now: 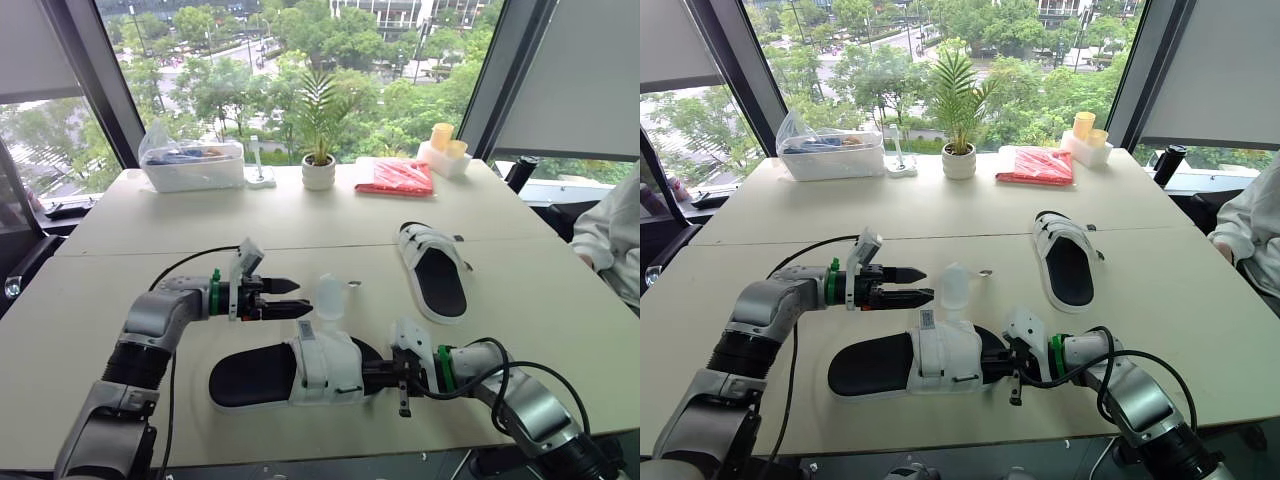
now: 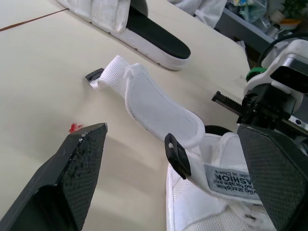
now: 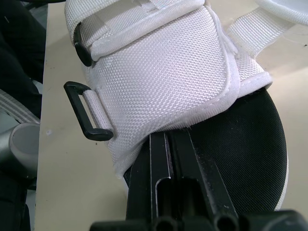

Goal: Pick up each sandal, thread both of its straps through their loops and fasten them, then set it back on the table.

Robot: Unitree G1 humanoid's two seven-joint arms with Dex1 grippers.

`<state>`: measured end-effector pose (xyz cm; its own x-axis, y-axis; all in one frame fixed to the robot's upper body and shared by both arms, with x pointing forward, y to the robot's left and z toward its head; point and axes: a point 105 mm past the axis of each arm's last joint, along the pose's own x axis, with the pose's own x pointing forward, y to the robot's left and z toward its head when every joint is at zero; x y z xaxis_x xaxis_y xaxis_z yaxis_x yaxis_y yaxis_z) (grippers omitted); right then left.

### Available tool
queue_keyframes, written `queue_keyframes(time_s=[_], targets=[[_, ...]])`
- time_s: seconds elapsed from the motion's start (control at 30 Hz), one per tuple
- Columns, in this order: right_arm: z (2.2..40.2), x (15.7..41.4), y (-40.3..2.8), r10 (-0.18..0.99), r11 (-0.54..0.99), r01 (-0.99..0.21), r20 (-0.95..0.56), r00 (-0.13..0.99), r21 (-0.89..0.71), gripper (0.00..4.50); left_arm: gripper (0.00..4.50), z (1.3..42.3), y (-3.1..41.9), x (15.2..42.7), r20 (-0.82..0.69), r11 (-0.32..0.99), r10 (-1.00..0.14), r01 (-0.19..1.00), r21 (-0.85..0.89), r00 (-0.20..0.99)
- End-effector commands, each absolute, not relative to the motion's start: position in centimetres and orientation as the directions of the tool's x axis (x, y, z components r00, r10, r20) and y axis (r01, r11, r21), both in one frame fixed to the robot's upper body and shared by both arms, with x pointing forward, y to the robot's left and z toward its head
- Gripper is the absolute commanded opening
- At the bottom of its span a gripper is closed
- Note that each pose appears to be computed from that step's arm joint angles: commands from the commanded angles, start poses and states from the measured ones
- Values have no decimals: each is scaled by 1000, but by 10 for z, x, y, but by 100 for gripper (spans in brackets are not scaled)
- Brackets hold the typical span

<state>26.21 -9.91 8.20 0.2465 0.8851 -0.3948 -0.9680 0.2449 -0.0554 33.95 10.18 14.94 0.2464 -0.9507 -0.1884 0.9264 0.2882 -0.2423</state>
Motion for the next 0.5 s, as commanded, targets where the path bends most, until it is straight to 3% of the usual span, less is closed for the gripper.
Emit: queue_keyframes(time_s=[0.03,0.1,0.33,0.5], targets=[[70,263,-107,852,274,-961,-453,262,-41,0,422,158,94,337,-177,262,-958,939,-221,225],[69,262,-107,852,275,-961,-452,263,-41,0,355,155,92,334,-184,248,-961,938,-241,206],[69,262,-105,854,278,-960,-448,266,-41,0,5,152,92,322,-202,212,-967,933,-292,157],[69,263,-105,854,279,-959,-446,268,-43,0,5,169,90,317,-113,169,-984,929,-330,139]])
